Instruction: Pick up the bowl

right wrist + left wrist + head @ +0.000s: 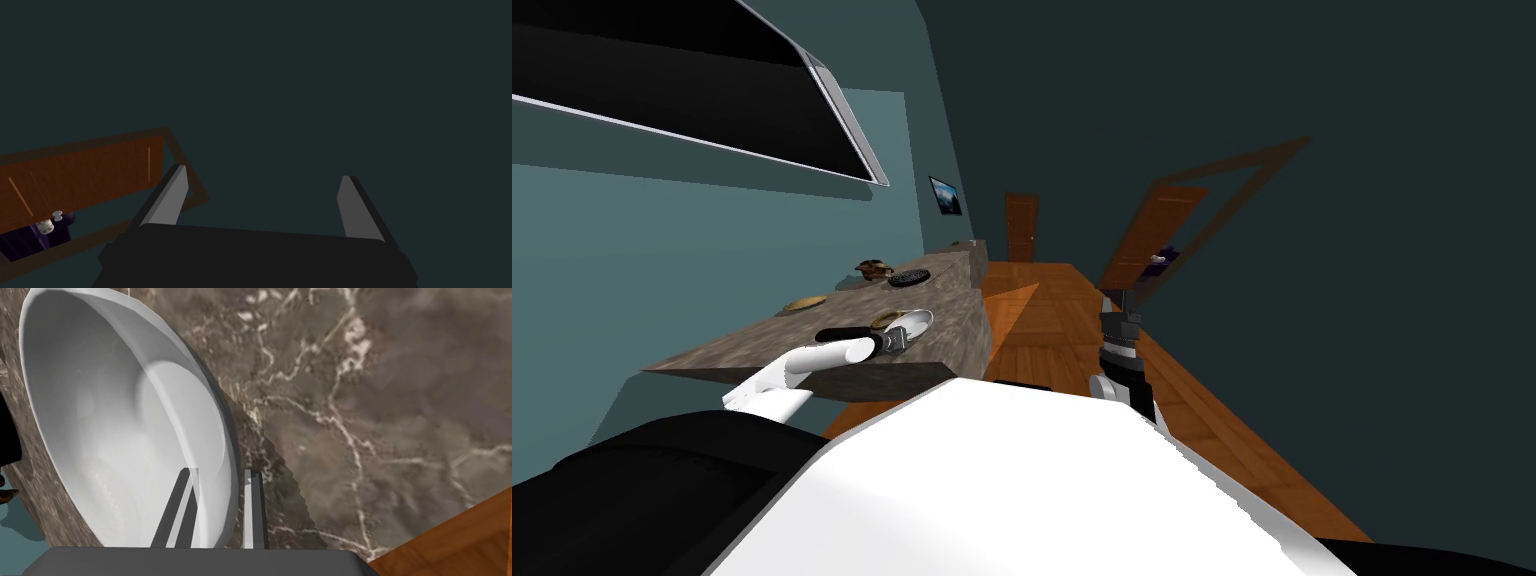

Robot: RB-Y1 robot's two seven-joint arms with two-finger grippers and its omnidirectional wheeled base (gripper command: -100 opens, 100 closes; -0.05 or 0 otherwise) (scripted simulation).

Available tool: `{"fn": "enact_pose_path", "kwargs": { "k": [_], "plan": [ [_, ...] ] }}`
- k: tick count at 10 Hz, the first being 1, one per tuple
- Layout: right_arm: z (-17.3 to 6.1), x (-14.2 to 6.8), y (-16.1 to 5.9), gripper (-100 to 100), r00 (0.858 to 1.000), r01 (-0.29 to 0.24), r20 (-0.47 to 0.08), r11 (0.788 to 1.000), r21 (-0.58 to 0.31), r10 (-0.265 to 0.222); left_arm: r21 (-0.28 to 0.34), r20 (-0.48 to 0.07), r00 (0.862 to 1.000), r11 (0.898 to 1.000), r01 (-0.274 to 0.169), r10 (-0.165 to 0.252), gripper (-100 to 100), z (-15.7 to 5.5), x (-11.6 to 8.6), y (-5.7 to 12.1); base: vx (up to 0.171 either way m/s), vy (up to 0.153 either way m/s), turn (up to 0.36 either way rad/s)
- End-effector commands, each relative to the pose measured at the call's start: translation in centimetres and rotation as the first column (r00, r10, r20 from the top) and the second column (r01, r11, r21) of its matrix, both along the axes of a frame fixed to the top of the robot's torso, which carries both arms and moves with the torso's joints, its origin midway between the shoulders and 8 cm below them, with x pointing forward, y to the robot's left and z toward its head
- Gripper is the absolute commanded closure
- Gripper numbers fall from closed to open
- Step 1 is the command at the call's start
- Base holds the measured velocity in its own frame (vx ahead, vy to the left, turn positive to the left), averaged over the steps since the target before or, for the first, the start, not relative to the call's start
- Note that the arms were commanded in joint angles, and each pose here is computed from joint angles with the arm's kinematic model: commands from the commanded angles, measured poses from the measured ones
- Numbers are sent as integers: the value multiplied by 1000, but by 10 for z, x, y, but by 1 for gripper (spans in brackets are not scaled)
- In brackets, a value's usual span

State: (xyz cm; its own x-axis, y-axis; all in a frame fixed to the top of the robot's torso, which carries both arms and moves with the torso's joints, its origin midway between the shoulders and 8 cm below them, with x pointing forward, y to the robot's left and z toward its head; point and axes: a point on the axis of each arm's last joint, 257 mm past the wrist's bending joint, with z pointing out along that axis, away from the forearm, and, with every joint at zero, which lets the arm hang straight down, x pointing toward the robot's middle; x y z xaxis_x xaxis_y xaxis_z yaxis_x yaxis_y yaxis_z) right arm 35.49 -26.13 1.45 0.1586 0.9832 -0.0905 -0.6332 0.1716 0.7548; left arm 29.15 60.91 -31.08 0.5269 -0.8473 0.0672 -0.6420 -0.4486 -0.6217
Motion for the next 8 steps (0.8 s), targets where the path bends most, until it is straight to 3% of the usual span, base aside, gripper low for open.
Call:
{"fn": "enact_pose_path", "kwargs": {
  "k": [1,2,3,4,8],
  "plan": [
    [0,0,0,0,1000,0,0,1000,0,0,0,0,1000,1000,0,0,100,0,0,0,0,0,0],
    [0,0,0,0,1000,0,0,1000,0,0,0,-1,1000,1000,0,0,100,0,0,0,0,0,0],
    [0,0,0,0,1000,0,0,1000,0,0,-1,-2,1000,1000,0,0,0,-1,-1,0,0,0,0],
    [0,0,0,0,1000,0,0,1000,0,0,-1,-1,1000,1000,15,-15,100,0,4,-10,8,25,95],
    [0,0,0,0,1000,0,0,1000,0,0,-1,-6,998,998,60,-60,100,3,13,-43,18,52,91]
  ]
}}
